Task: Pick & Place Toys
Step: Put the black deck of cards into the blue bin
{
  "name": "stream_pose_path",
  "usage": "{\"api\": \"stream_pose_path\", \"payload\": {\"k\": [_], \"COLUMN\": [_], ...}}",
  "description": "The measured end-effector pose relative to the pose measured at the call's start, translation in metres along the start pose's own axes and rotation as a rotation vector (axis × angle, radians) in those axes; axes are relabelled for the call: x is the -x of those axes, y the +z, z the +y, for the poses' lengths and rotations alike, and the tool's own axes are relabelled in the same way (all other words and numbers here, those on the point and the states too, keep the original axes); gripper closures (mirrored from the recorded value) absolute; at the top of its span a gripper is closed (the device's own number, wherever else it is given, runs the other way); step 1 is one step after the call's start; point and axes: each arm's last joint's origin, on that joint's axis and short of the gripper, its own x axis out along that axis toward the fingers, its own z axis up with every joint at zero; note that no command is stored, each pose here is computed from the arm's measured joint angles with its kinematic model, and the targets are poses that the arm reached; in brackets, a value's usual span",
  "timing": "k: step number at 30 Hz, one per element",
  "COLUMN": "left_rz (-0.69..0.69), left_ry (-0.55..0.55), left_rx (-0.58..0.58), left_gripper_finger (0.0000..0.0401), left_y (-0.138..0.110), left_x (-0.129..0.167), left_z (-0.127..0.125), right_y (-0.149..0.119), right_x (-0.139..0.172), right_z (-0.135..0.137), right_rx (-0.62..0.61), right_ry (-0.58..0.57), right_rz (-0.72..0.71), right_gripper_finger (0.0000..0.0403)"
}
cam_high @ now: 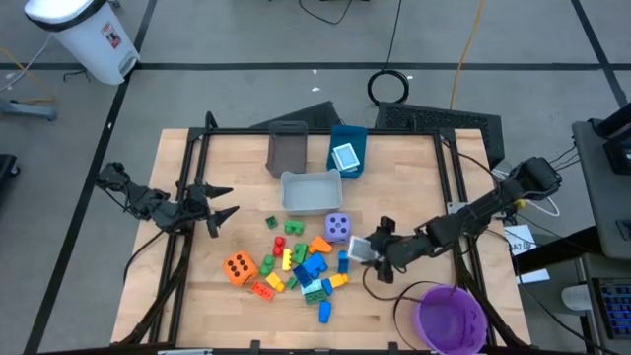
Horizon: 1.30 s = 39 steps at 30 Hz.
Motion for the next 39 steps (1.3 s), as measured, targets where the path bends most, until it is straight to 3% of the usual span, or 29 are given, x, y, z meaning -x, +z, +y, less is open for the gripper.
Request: {"api": "stream_pose_path", "payload": {"k": [7, 39], "left_rz": [0.0, 0.0], "left_ry": [0.0, 0.0], "left_rx": [0.0, 0.0], "left_gripper_finger": [0.0091, 0.0091], "left_y": [0.0, 0.0], "left_x": [0.0, 0.0], "left_z": [0.0, 0.0], "right_y": [0.0044, 0.003], "right_x": [-0.0033, -0.0058], "right_z": [0.0031, 0.0033], "right_rx": [0.024, 0.031], "right_ry": [0.022, 0.017], "right_rz": [-0.052, -0.043], "right_gripper_finger": [0.013, 0.0132]}}
